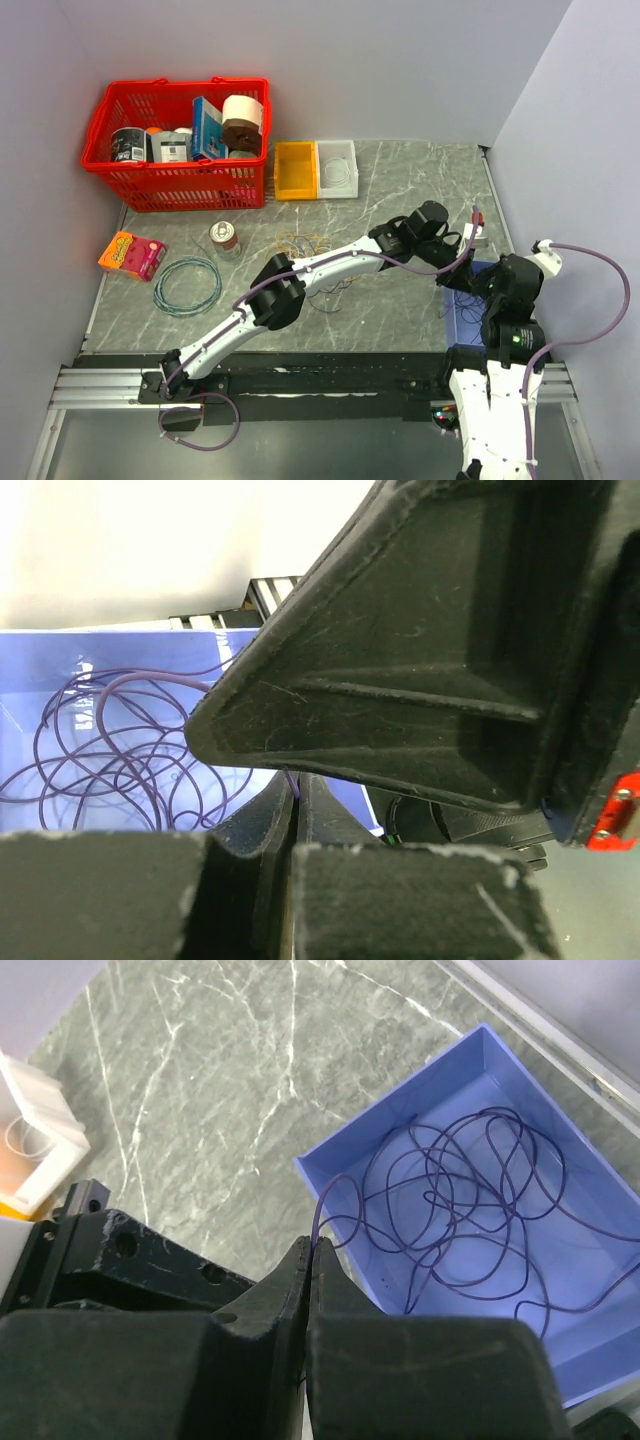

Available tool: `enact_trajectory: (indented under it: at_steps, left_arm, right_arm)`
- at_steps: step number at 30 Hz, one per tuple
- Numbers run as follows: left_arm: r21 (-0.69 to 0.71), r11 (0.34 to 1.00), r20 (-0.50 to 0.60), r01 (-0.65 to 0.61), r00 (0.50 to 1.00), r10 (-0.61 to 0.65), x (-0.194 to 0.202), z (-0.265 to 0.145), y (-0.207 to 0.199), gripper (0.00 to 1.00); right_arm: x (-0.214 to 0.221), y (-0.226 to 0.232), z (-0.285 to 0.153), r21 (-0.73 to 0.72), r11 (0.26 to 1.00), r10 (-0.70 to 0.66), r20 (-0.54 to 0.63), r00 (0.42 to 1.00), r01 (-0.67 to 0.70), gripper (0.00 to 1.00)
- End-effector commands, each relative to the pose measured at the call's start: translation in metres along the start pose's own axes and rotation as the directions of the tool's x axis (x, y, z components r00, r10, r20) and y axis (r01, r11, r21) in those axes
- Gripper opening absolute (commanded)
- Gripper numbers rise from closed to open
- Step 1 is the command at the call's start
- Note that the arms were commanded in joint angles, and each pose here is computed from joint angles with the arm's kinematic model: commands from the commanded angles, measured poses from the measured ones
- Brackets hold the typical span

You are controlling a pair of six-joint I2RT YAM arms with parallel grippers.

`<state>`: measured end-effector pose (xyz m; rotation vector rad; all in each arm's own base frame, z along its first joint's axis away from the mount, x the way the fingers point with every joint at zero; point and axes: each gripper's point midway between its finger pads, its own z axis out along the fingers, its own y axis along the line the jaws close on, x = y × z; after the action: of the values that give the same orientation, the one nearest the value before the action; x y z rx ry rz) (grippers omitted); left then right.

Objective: Untangle the cables

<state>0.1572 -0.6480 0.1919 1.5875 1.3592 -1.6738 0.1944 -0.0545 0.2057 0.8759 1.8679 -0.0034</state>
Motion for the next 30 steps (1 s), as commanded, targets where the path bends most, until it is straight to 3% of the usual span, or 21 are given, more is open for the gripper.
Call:
enact_trajectory:
  at_steps: [1, 2, 3, 4, 5, 10, 17, 23, 30]
  left_arm:
    - [0.039, 0.999, 0.013, -0.026, 1.0, 0.025, -0.015, -0.005, -0.012, 0.08]
    - [0.03, 0.999, 0.011, -0.021, 1.0, 0.02, -0.015, -0.005, -0.01, 0.22]
    - [-0.005, 1.0, 0.015, -0.019, 1.0, 0.019, -0.018, -0.007, -0.005, 0.62]
    - [-0.038, 0.999, 0.014, -0.007, 1.0, 0.008, -0.018, -0.01, 0.001, 0.89]
    - [-0.083, 0.997, -0.005, 0.009, 1.0, -0.009, -0.013, -0.013, 0.008, 0.96]
    - [-0.273, 0.961, -0.073, -0.031, 0.997, 0.012, -0.014, -0.05, 0.029, 0.96]
    - [-0.454, 0.874, -0.178, -0.172, 0.979, 0.1, -0.036, -0.122, 0.02, 0.96]
    - [-0.535, 0.828, -0.176, -0.165, 0.981, 0.082, -0.056, -0.185, 0.006, 0.96]
    - [-0.684, 0.71, -0.226, -0.165, 0.974, 0.008, -0.039, -0.27, 0.015, 0.96]
  right_arm:
    - [-0.028, -0.002, 0.001, 0.029, 0.999, -0.029, 0.088, 0.996, 0.026, 0.0]
    - [-0.03, -0.006, 0.0, 0.046, 0.999, -0.031, 0.099, 0.995, 0.026, 0.0]
    - [-0.029, -0.009, 0.001, 0.059, 0.998, -0.034, 0.101, 0.994, 0.028, 0.0]
    - [-0.029, -0.012, 0.002, 0.071, 0.997, -0.045, 0.101, 0.994, 0.038, 0.0]
    - [-0.029, -0.019, 0.003, 0.105, 0.994, -0.049, 0.106, 0.993, 0.038, 0.0]
    - [-0.026, -0.039, 0.013, 0.207, 0.978, -0.027, 0.131, 0.991, 0.0, 0.0]
    - [-0.024, -0.056, 0.031, 0.33, 0.944, -0.024, 0.112, 0.993, -0.015, 0.0]
    - [-0.023, -0.059, 0.054, 0.375, 0.927, -0.045, 0.066, 0.997, 0.017, 0.0]
    - [-0.025, -0.068, 0.062, 0.432, 0.9, -0.09, 0.038, 0.995, 0.065, 0.0]
